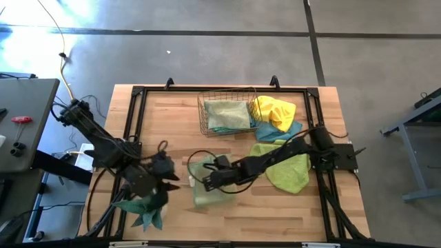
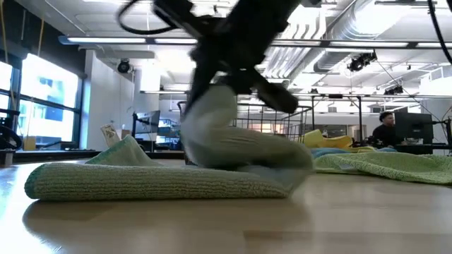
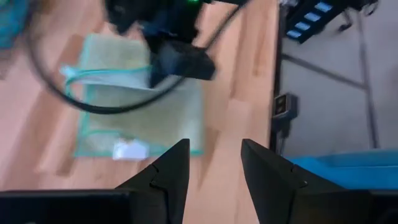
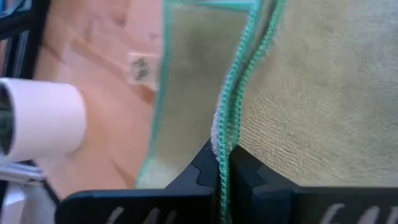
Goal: Fold microfiber towels
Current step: Fold the light green towel
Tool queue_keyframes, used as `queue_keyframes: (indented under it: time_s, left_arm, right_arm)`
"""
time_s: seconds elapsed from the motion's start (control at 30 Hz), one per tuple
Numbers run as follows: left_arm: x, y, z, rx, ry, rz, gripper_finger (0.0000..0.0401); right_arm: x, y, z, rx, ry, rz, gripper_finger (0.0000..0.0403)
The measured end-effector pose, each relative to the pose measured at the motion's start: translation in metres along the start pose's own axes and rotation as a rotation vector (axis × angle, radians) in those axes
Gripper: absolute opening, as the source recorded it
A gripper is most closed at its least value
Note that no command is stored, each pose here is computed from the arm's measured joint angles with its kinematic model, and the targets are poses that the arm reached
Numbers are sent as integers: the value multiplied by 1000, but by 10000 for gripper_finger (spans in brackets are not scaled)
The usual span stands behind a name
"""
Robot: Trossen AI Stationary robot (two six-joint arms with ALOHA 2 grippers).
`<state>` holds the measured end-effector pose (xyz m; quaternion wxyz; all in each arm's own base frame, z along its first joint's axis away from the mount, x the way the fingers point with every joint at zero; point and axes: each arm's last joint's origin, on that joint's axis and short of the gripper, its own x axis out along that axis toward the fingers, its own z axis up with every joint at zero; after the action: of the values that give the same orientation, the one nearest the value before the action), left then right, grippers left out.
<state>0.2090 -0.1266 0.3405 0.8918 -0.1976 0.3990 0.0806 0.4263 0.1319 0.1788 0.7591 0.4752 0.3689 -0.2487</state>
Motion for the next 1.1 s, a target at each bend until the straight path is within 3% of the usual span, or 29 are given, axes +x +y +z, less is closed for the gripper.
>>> queue_keyframes:
  time_s: [0.37,0.77,0.9,1.1]
  left_arm:
    - [-36,10,-9,40,-78,-10,136]
    - [-44,15,-13,63,-76,3,136]
    - [-44,15,-13,78,-75,6,136]
    - [-44,15,-13,89,-75,7,136]
  right_arm:
    - [18,23,-1,19,22,50,0]
    - [18,27,-8,-9,19,76,3]
    - [17,29,-12,-23,19,82,36]
    - [17,28,-14,-56,89,92,125]
